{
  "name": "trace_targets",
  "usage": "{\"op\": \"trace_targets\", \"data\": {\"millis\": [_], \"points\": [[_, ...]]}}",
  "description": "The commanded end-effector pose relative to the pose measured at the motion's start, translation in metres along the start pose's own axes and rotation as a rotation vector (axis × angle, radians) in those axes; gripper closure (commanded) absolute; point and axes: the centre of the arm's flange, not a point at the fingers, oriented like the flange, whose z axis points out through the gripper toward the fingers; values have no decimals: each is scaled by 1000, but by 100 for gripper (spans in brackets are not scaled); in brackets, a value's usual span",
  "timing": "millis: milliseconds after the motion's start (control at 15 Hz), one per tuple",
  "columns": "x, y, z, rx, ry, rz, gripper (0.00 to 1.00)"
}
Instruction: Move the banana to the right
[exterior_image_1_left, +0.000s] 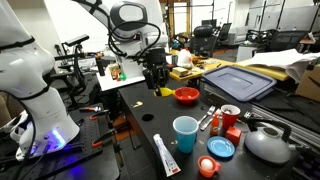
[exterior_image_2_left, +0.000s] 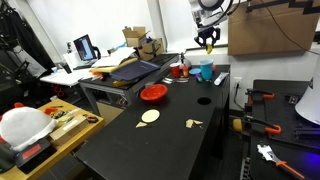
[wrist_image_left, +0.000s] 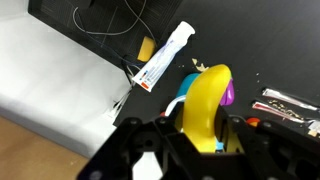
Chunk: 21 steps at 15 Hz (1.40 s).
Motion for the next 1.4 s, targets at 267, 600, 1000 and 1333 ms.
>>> {"op": "trace_targets", "data": {"millis": [267,600,1000,1333], "points": [[52,11,23,18,6,63,92],[63,-22,33,50,-7,-13,92],[66,-69,57,40,-49,-108,92],[70,-92,69,42,-50,-184,92]]}}
